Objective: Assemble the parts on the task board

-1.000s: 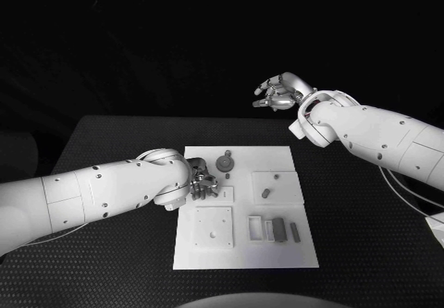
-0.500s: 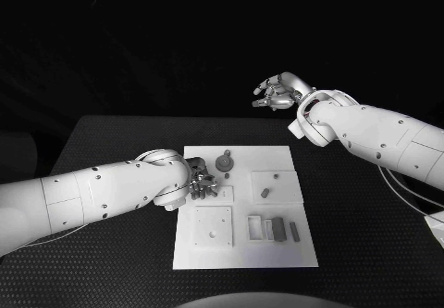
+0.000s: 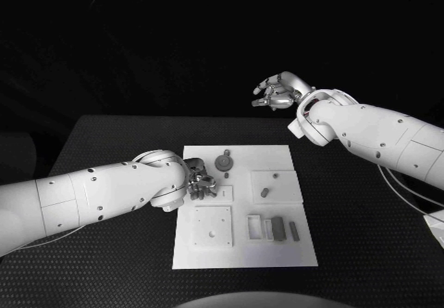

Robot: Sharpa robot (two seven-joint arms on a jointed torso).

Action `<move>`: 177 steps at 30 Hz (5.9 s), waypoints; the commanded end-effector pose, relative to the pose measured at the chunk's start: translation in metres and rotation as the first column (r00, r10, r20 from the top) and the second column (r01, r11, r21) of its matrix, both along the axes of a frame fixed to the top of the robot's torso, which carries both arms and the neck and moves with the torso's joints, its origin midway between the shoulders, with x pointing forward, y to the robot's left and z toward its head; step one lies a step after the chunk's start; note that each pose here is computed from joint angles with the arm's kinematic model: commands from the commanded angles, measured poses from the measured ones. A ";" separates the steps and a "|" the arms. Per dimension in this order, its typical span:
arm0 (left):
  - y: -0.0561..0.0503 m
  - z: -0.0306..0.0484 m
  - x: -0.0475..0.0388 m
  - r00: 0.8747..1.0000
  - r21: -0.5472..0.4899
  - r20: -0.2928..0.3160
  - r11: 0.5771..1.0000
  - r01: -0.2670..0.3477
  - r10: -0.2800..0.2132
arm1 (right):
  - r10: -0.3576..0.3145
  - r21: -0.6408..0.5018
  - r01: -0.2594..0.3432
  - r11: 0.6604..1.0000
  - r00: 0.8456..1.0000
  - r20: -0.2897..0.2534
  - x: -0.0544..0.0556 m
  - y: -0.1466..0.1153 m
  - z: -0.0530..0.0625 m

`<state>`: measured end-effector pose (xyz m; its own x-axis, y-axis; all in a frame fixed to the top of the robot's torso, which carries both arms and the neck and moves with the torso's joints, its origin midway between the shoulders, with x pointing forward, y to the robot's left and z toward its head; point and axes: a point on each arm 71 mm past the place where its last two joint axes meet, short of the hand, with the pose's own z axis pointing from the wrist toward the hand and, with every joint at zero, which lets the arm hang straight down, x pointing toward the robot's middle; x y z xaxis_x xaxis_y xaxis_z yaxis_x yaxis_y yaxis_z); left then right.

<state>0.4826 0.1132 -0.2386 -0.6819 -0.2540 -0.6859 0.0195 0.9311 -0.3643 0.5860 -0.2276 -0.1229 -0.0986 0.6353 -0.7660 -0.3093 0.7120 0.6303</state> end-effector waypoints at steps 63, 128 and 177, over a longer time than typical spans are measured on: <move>-0.003 -0.0067 -0.0101 0.997 -0.002 0.080 1.000 0.022 -0.022 | 0.014 -0.012 -0.014 1.000 1.000 -0.013 0.000 -0.001 -0.001; -0.010 -0.0147 -0.0171 0.994 0.042 0.070 0.996 0.084 -0.087 | 0.017 -0.014 -0.017 1.000 1.000 -0.021 0.000 -0.002 -0.002; 0.016 0.0306 0.0011 0.999 -0.102 -0.018 0.994 -0.031 0.030 | -0.007 -0.022 0.006 1.000 1.000 -0.028 0.002 -0.013 -0.005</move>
<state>0.4855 0.1291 -0.2062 -0.6191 -0.3029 -0.7246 0.0328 0.9118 -0.4092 0.5882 -0.2416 -0.1271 -0.1064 0.6260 -0.7725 -0.2804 0.7265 0.6273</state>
